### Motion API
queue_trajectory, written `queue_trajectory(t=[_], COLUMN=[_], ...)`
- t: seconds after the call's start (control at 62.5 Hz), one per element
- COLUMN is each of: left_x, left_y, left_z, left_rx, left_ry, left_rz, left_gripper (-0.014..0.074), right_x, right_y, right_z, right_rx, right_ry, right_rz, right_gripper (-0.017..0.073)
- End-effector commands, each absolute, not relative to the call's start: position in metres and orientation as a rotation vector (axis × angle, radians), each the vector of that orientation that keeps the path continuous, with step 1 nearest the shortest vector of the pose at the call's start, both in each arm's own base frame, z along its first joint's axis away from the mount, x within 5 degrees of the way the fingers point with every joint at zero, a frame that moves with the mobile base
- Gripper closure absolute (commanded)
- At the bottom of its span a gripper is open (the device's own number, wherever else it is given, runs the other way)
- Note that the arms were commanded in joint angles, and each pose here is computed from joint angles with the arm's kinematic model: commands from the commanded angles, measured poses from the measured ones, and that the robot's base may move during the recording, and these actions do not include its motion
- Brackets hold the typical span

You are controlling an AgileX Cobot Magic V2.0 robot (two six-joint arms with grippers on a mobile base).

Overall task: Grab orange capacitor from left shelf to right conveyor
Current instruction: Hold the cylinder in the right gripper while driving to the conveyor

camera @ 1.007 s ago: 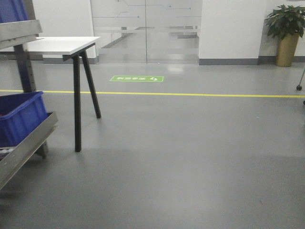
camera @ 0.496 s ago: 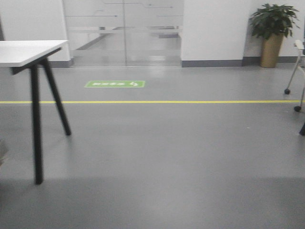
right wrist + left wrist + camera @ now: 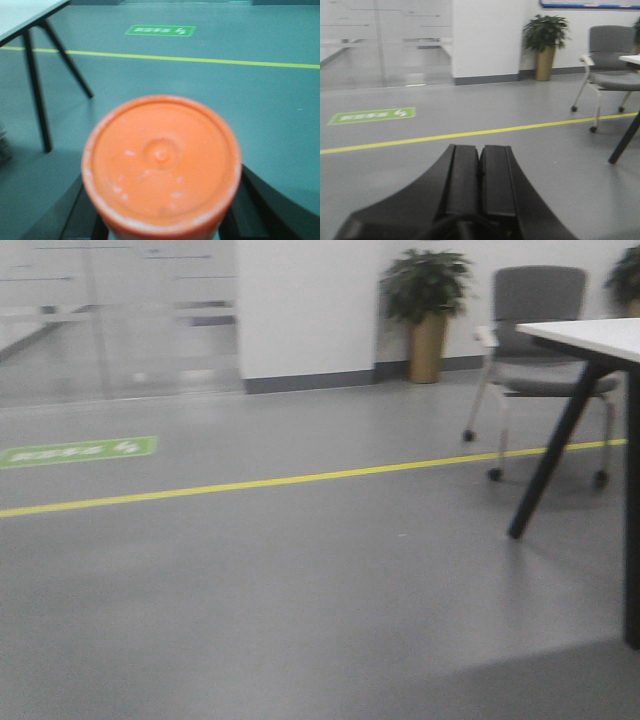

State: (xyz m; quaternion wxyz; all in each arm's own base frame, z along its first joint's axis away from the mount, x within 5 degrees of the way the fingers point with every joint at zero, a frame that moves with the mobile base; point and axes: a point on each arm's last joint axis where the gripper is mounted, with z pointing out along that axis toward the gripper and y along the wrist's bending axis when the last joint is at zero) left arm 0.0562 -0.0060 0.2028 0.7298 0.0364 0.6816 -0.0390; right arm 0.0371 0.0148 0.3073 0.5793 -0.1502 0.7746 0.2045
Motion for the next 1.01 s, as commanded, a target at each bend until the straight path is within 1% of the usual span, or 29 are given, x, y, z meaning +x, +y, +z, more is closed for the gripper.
queue_trajectory(t=[0.0,0.991], left_x=[0.0558,0.0558], left_y=[-0.0058,-0.0058], left_z=[0.2130,0.2130], left_rx=[0.070,0.070], left_ry=[1.414,1.414], left_rz=[-0.091,-0.091], left_gripper=[0.0699,0.0699], right_x=[0.0384,0.0384], right_y=[0.0161,0.0161], right_z=[0.3231,0.3231], right_rx=[-0.356,-0.356], right_ry=[1.707,1.707], right_rz=[0.486,0.486], right_gripper=[0.0501,0.0501])
